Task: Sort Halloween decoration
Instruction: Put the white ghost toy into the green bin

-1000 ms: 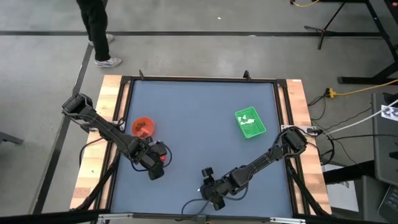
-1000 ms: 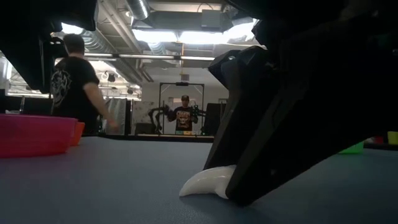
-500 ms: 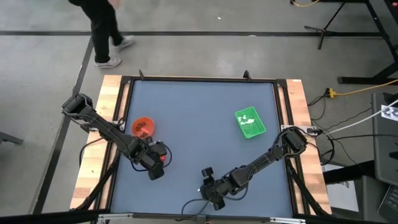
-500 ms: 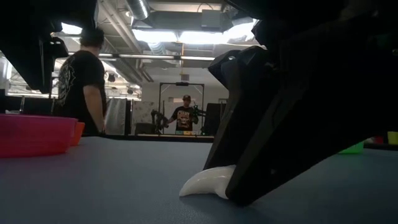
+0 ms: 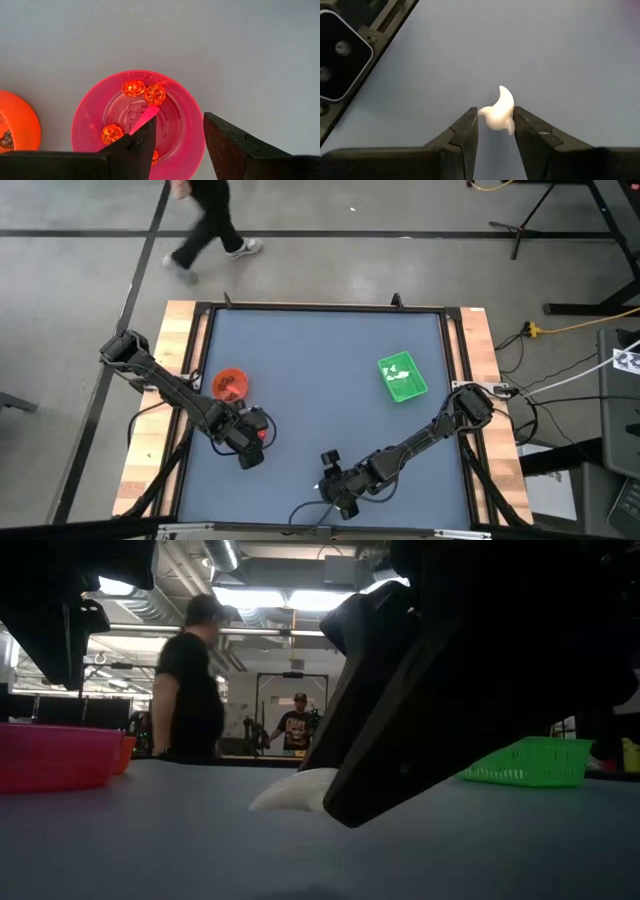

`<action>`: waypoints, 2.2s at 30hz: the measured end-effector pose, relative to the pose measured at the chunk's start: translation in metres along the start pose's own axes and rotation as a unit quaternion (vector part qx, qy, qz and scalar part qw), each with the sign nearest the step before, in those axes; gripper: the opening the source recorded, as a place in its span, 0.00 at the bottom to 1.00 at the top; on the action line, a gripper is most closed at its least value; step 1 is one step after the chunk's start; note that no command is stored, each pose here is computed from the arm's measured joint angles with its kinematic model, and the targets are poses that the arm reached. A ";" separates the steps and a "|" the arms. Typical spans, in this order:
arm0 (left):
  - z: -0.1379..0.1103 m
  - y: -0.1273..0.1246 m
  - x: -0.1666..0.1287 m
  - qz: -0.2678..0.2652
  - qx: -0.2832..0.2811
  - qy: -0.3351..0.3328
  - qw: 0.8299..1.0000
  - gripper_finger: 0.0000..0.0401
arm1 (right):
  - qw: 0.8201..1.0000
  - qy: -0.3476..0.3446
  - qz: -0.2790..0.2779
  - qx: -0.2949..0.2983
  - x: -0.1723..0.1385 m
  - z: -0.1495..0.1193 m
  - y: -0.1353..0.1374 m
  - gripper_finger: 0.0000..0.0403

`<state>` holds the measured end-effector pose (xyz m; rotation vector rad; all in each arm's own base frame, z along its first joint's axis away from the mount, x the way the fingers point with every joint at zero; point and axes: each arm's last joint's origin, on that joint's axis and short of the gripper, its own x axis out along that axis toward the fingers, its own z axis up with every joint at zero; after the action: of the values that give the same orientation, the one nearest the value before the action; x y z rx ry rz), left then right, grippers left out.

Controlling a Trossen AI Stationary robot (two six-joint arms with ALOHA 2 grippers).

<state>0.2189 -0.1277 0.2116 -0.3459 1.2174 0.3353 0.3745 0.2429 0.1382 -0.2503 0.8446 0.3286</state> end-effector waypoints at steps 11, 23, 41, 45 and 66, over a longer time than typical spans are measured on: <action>0.000 0.000 0.000 0.000 0.000 0.000 1.000 0.37 | 1.000 -0.001 0.000 0.000 0.000 0.000 0.000 0.30; 0.000 0.000 0.000 0.000 0.000 0.000 1.000 0.37 | 1.000 0.003 -0.012 0.007 0.001 0.001 -0.010 0.30; 0.000 0.000 0.000 0.000 0.000 0.000 1.000 0.37 | 0.997 0.042 -0.045 0.039 0.006 -0.004 -0.053 0.30; 0.000 0.000 0.000 0.000 0.000 0.000 1.000 0.37 | 0.997 0.042 -0.049 0.039 0.006 -0.004 -0.054 0.30; 0.000 0.000 0.000 0.000 0.000 0.000 1.000 0.37 | 0.997 0.046 -0.058 0.037 -0.022 0.006 -0.056 0.30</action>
<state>0.2189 -0.1277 0.2117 -0.3461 1.2171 0.3351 0.3860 0.1890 0.1637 -0.2469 0.9268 0.1778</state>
